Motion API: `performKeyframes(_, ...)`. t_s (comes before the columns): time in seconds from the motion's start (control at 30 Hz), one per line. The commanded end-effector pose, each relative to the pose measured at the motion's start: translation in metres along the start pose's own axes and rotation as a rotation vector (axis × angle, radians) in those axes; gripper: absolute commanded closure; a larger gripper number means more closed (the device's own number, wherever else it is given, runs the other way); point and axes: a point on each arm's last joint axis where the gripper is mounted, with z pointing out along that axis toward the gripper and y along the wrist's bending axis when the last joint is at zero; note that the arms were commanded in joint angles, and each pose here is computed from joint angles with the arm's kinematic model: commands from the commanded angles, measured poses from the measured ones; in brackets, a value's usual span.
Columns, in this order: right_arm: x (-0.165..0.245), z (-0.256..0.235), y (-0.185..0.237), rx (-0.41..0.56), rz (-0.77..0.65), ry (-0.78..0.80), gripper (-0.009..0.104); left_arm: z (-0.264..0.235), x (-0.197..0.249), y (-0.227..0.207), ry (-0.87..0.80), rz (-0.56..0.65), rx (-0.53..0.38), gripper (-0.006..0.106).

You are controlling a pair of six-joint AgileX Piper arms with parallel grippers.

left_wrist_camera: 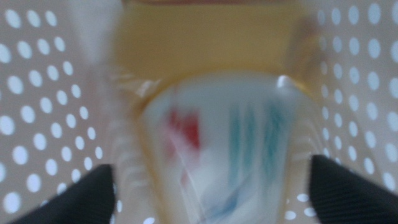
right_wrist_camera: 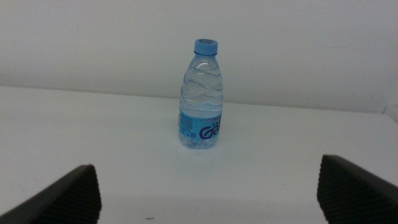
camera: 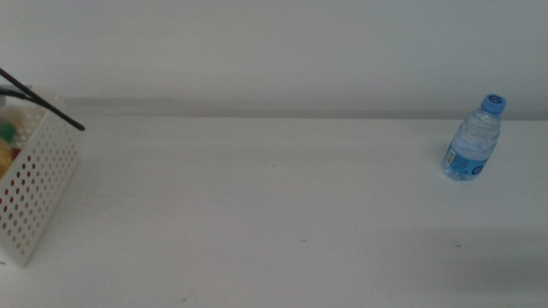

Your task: Use arms to grab the bottles and put them into the dustbin to the left of the table.

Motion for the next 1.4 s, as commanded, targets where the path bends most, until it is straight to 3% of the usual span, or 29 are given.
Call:
performKeyframes(0.0,0.010,0.000,0.001,0.006,-0.008,-0.007,0.002,-0.016,0.001,-0.002,-0.030,-0.005,-0.009,0.006)
performKeyframes(0.1,0.010,0.000,0.001,0.006,-0.008,-0.007,0.002,-0.039,0.002,-0.006,-0.056,-0.009,0.001,0.007)
performKeyframes(0.2,0.010,0.000,0.001,0.006,-0.008,-0.007,0.002,-0.074,0.000,-0.016,-0.186,-0.052,0.018,0.007)
performKeyframes(0.47,0.010,0.000,0.001,0.006,-0.008,-0.007,0.002,-0.148,0.015,-0.084,-0.452,-0.084,0.134,0.007)
performKeyframes(0.63,0.010,0.000,0.001,0.006,-0.008,-0.007,0.002,-0.170,0.042,-0.153,-0.561,0.079,0.258,0.007)
performKeyframes(0.9,0.010,0.000,0.001,0.006,-0.008,-0.007,0.002,-0.187,0.112,-0.255,-0.766,0.399,0.219,0.007)
performKeyframes(1.1,0.010,0.000,0.001,0.006,-0.008,-0.007,0.002,-0.184,0.174,-0.278,-0.997,0.453,0.245,0.007)
performKeyframes(1.37,0.010,0.000,0.001,0.006,-0.008,-0.007,0.002,-0.174,0.201,-0.275,-0.996,0.479,0.317,0.007)
